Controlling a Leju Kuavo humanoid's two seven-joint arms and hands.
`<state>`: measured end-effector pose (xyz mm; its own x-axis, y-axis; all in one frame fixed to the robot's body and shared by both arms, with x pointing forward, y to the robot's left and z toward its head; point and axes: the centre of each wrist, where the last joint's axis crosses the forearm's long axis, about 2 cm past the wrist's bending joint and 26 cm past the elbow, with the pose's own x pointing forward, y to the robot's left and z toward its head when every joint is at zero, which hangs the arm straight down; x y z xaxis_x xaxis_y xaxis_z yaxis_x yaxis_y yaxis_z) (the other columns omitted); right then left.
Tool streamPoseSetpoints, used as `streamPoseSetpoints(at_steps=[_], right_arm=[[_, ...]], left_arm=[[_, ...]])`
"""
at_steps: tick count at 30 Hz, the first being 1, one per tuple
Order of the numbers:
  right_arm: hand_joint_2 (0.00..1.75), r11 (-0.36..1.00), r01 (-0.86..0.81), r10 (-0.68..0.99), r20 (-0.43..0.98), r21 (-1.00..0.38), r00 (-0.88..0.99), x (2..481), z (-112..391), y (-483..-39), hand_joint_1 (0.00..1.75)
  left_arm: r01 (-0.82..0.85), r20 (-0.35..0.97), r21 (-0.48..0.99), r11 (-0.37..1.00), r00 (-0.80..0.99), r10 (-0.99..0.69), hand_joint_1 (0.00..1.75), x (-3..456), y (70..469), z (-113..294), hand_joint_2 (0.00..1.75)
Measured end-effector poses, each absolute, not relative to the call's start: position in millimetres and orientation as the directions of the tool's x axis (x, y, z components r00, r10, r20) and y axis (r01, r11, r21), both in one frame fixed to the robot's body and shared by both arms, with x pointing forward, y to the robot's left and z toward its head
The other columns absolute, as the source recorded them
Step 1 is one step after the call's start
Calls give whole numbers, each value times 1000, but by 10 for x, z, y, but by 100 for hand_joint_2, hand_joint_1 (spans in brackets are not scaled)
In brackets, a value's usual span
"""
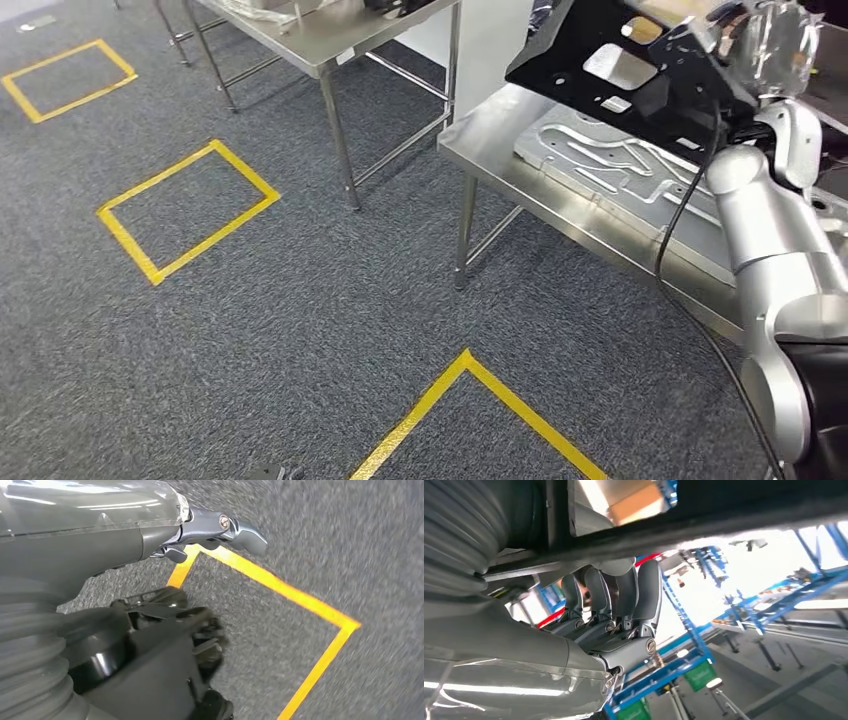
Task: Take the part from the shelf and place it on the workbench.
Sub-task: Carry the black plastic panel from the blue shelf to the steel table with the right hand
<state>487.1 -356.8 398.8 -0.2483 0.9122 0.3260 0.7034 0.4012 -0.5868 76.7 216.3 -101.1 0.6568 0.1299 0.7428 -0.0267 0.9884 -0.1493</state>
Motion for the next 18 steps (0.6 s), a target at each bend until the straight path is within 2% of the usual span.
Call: streamPoseSetpoints(at_steps=[18], right_arm=[[175, 362, 661, 931, 292, -657, -221, 4907, 3998, -3356, 175]], left_arm=[[-43, 723, -149, 988, 677, 139, 0, 730, 2146, -1015, 175]])
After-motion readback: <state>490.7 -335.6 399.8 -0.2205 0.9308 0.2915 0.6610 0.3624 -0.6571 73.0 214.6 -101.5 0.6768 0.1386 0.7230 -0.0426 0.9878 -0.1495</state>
